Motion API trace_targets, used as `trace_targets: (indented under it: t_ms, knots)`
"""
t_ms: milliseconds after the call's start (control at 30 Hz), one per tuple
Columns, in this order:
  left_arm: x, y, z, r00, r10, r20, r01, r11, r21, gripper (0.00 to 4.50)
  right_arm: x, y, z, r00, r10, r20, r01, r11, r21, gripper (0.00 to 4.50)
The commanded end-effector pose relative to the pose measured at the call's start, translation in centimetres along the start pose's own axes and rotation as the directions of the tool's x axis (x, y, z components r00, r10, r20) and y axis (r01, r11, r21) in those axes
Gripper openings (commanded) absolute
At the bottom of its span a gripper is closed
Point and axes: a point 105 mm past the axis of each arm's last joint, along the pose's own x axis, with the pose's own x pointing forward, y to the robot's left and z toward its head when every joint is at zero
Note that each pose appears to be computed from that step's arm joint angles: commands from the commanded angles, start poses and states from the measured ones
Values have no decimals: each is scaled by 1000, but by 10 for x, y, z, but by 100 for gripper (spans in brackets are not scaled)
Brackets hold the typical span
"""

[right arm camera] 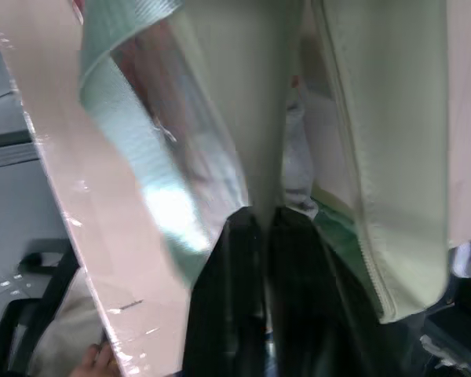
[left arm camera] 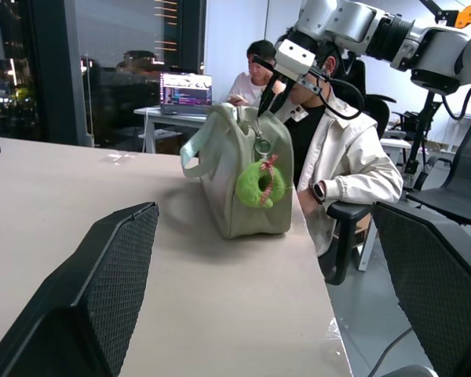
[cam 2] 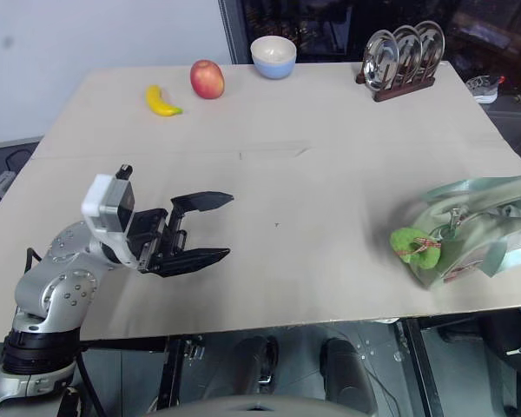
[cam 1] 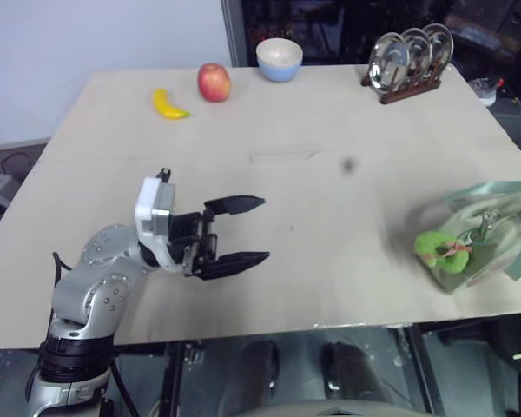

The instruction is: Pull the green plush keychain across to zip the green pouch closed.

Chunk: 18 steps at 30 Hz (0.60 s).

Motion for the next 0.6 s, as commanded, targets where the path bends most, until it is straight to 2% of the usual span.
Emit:
trace_targets:
  t_ms: [33, 133, 267, 367, 500, 600]
  knots:
    - [4, -3, 9, 1000, -12, 4, 11, 999, 50, 450, -1, -10, 13, 993, -58, 106, 50, 996, 69, 8]
    - [4, -1, 10, 1000, 0, 4, 0, 998, 58, 450, -3, -25, 42, 959, -124, 254, 67, 973, 222, 8]
    - [4, 1, 11, 1000, 27, 10, -28, 998, 65, 450, 2, -49, 82, 890, -222, 398, 90, 942, 323, 8]
    - [4, 3, 9, 998, 60, 12, -61, 996, 64, 450, 14, -68, 120, 830, -271, 487, 111, 937, 332, 8]
    - [-3, 4, 0, 990, 139, 2, -139, 989, 58, 450, 35, -94, 184, 746, -304, 592, 114, 935, 335, 8]
    - [-11, 4, 0, 977, 215, 1, -215, 974, 66, 450, 48, -110, 234, 695, -326, 641, 172, 941, 293, 8]
